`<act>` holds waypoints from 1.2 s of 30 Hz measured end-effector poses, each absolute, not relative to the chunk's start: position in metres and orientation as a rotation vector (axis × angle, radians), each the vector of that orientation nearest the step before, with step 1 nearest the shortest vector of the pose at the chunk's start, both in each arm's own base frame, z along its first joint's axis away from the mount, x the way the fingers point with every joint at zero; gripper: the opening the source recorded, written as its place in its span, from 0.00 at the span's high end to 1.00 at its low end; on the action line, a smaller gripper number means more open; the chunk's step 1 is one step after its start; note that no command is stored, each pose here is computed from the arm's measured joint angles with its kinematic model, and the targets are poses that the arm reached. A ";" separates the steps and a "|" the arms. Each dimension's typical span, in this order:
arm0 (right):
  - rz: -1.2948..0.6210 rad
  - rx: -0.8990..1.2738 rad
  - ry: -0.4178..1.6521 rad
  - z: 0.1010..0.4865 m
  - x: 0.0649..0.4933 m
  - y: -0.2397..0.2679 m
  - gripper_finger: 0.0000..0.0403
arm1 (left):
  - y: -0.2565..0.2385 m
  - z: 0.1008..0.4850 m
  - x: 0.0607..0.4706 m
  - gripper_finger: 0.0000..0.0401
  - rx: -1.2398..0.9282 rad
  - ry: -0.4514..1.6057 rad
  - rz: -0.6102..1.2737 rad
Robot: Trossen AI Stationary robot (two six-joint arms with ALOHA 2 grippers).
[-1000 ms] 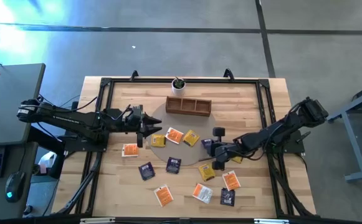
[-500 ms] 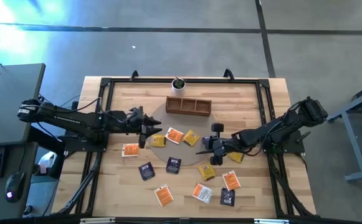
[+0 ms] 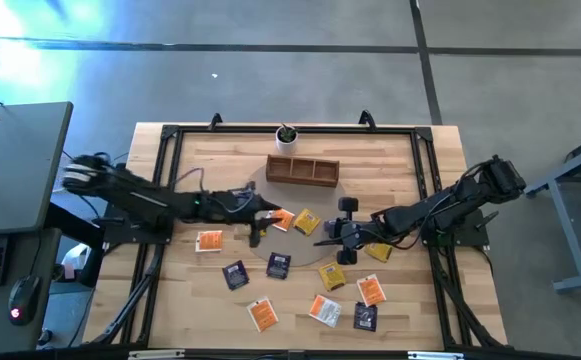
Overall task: Pick & Place Tea
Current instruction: Put the purple tea bag into the right section of the wooden organizer
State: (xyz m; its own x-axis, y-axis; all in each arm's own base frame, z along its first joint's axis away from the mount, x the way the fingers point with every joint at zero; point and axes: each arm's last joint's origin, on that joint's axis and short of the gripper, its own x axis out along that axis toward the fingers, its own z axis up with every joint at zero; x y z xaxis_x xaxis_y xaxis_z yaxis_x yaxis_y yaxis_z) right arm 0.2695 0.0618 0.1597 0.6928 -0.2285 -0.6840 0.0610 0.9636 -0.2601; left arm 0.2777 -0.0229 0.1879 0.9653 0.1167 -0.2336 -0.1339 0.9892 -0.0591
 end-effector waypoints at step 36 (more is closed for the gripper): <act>-0.154 -0.250 0.739 0.164 0.273 0.063 1.00 | -0.038 0.140 0.425 0.62 0.070 0.458 0.115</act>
State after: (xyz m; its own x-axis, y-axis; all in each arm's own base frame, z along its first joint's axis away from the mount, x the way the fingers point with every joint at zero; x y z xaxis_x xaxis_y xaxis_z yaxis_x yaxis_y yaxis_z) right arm 0.2734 0.0626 0.1636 0.7300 -0.2257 -0.6451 0.0508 0.9592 -0.2781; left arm 0.4247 -0.0380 0.1405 0.8906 0.1260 -0.4369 -0.0944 0.9911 0.0936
